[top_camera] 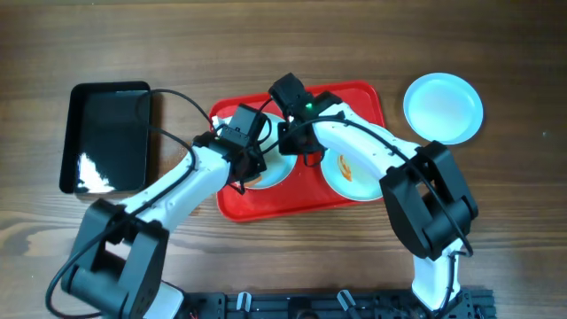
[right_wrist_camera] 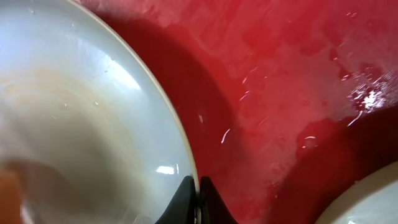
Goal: Clean dirty plates on tray and stack at the side
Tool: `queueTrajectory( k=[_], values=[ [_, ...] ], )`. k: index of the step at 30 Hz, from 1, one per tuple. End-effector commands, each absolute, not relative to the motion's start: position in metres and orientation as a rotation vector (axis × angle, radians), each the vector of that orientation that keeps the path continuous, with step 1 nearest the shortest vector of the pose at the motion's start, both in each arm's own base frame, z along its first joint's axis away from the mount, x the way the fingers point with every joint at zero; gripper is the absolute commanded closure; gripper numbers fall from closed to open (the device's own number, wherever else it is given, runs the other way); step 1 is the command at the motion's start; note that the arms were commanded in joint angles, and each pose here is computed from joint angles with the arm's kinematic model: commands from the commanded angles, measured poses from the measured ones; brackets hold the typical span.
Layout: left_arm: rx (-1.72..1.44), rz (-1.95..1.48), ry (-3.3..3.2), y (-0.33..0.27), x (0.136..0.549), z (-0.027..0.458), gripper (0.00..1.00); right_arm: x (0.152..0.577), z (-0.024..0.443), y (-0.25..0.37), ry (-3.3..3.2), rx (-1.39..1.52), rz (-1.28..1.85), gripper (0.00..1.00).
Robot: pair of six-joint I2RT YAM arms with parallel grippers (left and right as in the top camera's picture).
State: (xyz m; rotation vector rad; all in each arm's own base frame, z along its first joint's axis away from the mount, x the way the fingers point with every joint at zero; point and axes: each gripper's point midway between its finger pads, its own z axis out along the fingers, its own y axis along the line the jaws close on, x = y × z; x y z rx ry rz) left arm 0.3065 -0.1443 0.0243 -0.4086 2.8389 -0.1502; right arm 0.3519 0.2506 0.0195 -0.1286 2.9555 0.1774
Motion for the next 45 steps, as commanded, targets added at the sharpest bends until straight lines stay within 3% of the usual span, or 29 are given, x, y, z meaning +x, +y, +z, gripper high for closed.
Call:
queueTrajectory(
  k=[1,14,24,32,40,45],
  values=[
    [-0.414,-0.242,2.865,-0.159,0.310,0.013,0.96,0.352,0.012,0.248,2.970,-0.131,0.165,0.96],
    [-0.407,-0.185,2.963,-0.162,0.300,-0.028,0.96,0.339,-0.014,0.242,2.992,-0.128,0.183,0.96],
    [-0.384,0.440,2.888,-0.083,0.285,-0.022,0.96,0.335,-0.019,0.239,3.000,-0.125,0.176,0.96],
    [-0.367,0.617,2.754,-0.059,0.297,0.001,0.96,0.336,-0.019,0.240,2.995,-0.125,0.180,0.96],
    [-0.418,0.470,2.624,-0.076,0.333,0.040,0.96,0.337,-0.019,0.240,2.995,-0.125,0.181,0.96],
    [-0.423,0.063,2.713,-0.128,0.338,0.044,0.96,0.338,-0.018,0.241,2.991,-0.101,0.186,0.96]
  ],
)
